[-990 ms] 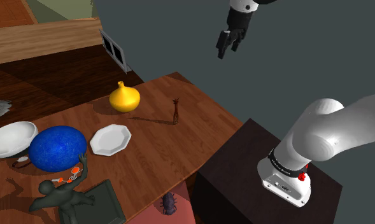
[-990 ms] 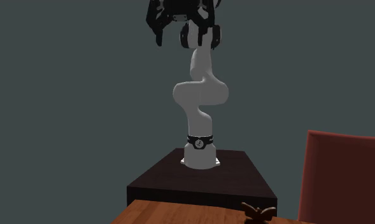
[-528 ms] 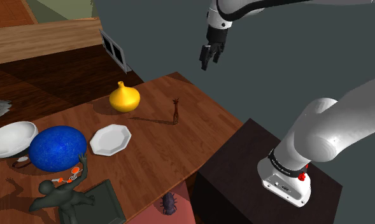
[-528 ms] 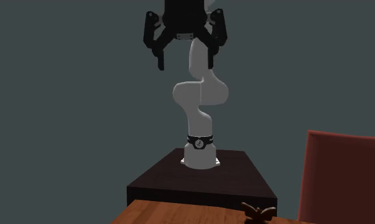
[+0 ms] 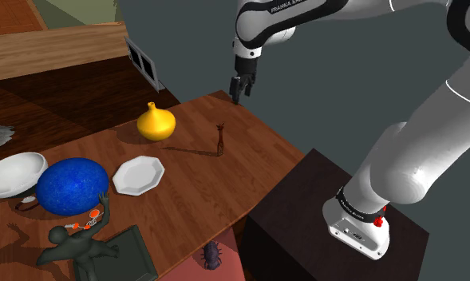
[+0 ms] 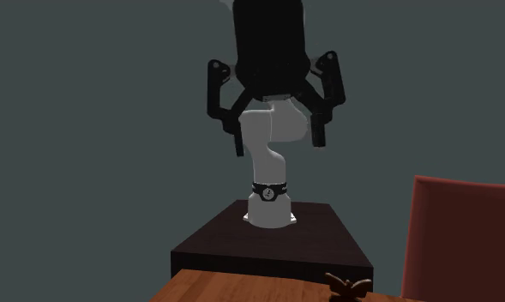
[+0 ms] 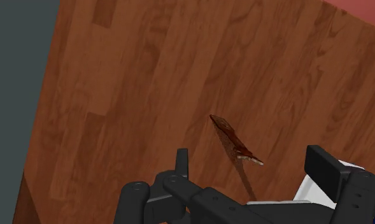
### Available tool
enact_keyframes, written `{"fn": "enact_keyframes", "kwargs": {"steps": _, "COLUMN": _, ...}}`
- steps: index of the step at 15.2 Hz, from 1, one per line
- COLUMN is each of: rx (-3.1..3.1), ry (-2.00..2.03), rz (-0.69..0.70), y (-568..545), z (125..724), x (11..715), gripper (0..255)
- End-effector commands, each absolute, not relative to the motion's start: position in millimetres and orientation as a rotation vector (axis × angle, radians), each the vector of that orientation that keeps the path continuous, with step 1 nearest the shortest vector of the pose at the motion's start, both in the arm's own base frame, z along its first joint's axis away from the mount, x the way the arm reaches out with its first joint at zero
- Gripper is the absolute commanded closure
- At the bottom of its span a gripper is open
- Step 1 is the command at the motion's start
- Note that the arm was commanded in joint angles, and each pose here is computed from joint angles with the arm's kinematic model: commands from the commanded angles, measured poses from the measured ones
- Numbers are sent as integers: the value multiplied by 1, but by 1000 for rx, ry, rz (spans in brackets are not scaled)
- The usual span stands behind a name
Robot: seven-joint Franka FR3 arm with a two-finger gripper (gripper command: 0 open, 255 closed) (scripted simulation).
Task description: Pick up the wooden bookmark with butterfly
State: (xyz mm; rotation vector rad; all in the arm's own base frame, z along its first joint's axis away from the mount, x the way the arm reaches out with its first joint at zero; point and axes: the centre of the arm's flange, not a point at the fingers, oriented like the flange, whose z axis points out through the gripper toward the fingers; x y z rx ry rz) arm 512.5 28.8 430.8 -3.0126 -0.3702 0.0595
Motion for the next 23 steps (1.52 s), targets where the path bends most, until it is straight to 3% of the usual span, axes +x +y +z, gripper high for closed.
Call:
{"fn": "enact_keyframes", "kwargs": {"steps": 1, "rx": -2985, "ry": -416, "rz": 90, "y": 39, "z": 411, "x": 528, "gripper": 0}}
{"fn": "enact_keyframes", "kwargs": {"steps": 9, "rx": -2876, "ry": -580, "rz": 201, "y": 85, "z": 332, "x": 580, "gripper": 0}}
{"fn": "enact_keyframes", "kwargs": {"steps": 18, "rx": -2876, "ry": -580, "rz": 201, "y": 85, "z": 292, "x": 579, "gripper": 0}}
{"fn": "enact_keyframes", "kwargs": {"steps": 19, "rx": -2876, "ry": -580, "rz": 201, "y": 84, "z": 291, "x": 579, "gripper": 255}}
{"fn": "enact_keyframes", "kwargs": {"steps": 23, "rx": -2876, "ry": -580, "rz": 201, "y": 84, "z": 291, "x": 579, "gripper": 255}}
